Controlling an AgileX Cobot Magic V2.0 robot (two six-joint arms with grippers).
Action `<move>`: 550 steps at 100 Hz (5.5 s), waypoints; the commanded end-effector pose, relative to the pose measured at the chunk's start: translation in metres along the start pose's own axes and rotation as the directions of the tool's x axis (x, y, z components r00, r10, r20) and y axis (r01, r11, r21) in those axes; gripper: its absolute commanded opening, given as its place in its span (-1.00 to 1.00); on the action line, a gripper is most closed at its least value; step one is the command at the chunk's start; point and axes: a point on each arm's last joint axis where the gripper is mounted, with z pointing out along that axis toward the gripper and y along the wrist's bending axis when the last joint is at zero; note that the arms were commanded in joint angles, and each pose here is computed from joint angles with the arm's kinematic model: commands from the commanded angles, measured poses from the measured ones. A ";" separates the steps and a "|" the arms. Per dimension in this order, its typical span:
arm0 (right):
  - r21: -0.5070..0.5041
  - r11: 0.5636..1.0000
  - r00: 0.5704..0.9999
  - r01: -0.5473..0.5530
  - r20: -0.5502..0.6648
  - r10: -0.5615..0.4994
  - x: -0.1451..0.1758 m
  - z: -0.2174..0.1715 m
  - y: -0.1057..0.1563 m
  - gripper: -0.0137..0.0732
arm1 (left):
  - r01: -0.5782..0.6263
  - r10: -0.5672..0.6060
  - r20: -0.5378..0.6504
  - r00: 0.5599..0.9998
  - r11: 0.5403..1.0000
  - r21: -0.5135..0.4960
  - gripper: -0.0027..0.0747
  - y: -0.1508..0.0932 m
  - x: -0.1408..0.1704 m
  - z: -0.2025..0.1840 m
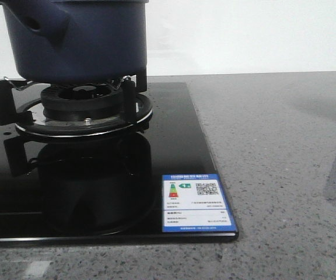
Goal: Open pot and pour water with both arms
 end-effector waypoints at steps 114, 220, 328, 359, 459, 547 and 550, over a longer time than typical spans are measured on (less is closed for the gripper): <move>-0.037 0.986 0.960 -0.161 0.226 0.165 -0.014 -0.002 0.000 -0.84 | 0.148 -0.149 0.186 0.971 0.989 0.021 -0.98 0.002 -0.008 -0.002; -0.187 0.976 0.977 -0.109 -0.201 0.070 -0.148 0.009 0.024 -0.81 | -0.010 0.038 -0.100 0.994 0.962 0.271 -0.98 -0.044 -0.168 0.020; -0.195 0.975 0.977 -0.107 -0.201 0.067 -0.151 0.010 0.025 0.56 | 0.003 0.074 -0.124 0.989 0.846 0.533 0.24 -0.087 -0.173 0.097; -0.195 0.975 0.977 -0.107 -0.201 0.066 -0.151 0.010 0.025 0.56 | -0.046 0.156 -0.154 0.976 0.832 0.554 0.44 -0.104 -0.181 0.165; -0.197 0.974 0.977 -0.112 -0.202 0.071 -0.151 0.010 0.025 0.56 | -0.076 0.243 -0.195 0.950 0.788 0.611 -0.06 -0.132 -0.167 0.240; -0.079 0.994 0.985 -0.075 -0.161 0.062 -0.098 0.051 0.013 0.56 | -0.115 0.129 -0.002 0.992 0.893 0.435 -0.06 -0.082 -0.236 0.195; -0.073 0.995 0.984 -0.072 -0.171 0.058 -0.096 0.056 0.012 0.56 | -0.112 0.123 0.002 0.992 0.897 0.428 -0.06 -0.080 -0.238 0.194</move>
